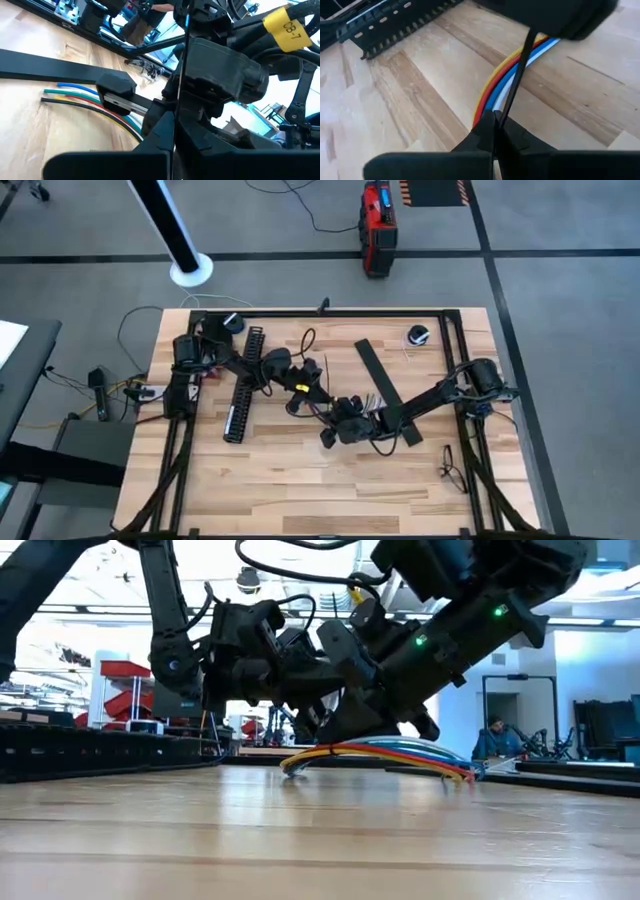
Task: Ziptie cables
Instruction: Wrap the black zip tie on the cable
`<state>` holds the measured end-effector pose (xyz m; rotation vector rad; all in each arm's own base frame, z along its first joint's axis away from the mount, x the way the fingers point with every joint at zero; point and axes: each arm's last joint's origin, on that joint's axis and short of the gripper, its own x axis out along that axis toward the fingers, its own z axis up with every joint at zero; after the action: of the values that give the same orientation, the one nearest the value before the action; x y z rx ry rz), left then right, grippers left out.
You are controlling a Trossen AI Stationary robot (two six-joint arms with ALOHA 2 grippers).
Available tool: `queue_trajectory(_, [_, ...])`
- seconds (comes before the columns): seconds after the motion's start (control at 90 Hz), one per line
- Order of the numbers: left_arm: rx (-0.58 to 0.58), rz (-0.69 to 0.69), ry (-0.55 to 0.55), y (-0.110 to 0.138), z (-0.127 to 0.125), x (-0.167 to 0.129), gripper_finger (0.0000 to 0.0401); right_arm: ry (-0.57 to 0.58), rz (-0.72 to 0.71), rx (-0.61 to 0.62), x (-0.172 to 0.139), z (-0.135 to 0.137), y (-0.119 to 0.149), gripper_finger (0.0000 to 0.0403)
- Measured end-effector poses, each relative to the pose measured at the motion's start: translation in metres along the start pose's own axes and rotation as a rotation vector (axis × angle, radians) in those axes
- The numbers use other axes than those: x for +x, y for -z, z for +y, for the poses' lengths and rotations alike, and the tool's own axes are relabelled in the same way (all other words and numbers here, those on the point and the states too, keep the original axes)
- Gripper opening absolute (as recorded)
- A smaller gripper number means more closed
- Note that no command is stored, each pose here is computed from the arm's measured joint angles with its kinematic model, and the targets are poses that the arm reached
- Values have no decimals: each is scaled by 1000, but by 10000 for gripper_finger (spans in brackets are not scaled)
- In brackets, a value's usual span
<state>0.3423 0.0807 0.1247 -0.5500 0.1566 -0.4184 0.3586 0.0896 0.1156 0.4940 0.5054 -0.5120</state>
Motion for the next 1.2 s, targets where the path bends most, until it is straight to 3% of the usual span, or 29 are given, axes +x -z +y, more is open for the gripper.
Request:
queue_trajectory(0.533, [11,9,41,-7,5,-7,0,-37,36,-25,-3,2,1,6])
queue_trajectory(0.689, [18,29,110,-10,2,-8,20,-103,101,-58,-9,5,-1,59])
queue_trajectory(0.978, [49,65,174,-11,1,-7,100,-97,108,-67,-21,6,-9,184])
queue_trajectory(1.2, [82,105,290,-24,1,-3,117,-108,96,-102,-40,9,-24,218])
